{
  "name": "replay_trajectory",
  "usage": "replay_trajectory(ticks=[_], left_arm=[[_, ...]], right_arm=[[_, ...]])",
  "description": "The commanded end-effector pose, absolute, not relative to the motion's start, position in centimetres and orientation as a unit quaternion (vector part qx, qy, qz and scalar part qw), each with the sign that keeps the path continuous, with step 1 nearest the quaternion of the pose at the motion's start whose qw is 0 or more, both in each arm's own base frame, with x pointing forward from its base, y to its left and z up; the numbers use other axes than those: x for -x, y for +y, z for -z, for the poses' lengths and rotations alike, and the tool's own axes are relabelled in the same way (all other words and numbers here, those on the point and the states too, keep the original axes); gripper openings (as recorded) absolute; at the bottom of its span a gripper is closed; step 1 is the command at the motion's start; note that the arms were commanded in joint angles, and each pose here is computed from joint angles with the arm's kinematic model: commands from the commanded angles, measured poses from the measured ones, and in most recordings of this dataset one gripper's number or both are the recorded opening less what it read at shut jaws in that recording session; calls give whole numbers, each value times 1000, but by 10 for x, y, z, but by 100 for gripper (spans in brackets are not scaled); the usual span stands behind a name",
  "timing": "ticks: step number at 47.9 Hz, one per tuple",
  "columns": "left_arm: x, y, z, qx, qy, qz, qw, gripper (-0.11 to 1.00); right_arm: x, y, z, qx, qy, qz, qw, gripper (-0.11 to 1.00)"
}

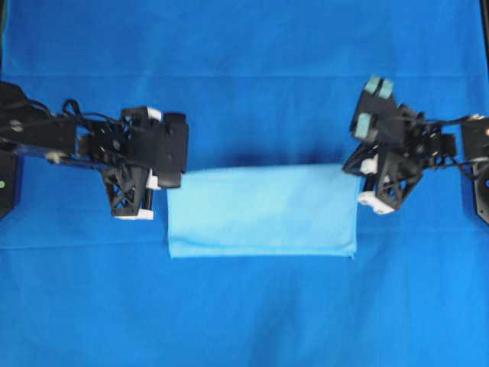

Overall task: Fold the light blue towel.
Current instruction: 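Lift the folded strip and rotate it vertical, left gripper swinging down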

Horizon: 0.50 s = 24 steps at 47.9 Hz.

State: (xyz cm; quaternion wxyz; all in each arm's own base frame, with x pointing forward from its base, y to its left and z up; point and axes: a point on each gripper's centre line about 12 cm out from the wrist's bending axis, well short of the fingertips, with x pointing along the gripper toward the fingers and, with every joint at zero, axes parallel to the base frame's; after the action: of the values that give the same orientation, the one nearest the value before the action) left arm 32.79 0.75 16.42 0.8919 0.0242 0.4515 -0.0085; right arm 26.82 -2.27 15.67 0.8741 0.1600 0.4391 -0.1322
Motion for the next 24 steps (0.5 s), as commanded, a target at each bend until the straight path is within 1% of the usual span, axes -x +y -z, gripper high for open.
replay_trajectory(ticks=[1,14,19,24], left_arm=[[-332,7,-196,-29,418,10,908,2],[-328,5,-258,-35,360,11,932,2],[-325,5,-269,-37,349,11,936,2],[-324,5,-272,-40,345,13,938,2]], right_arm=[[-267,-22,-185,-159,410,128,889,2],[-251,-21,-238,-148,377,131,905,2],[-247,-23,-251,-144,371,135,908,2],[-245,-23,-257,-143,372,137,907,2]])
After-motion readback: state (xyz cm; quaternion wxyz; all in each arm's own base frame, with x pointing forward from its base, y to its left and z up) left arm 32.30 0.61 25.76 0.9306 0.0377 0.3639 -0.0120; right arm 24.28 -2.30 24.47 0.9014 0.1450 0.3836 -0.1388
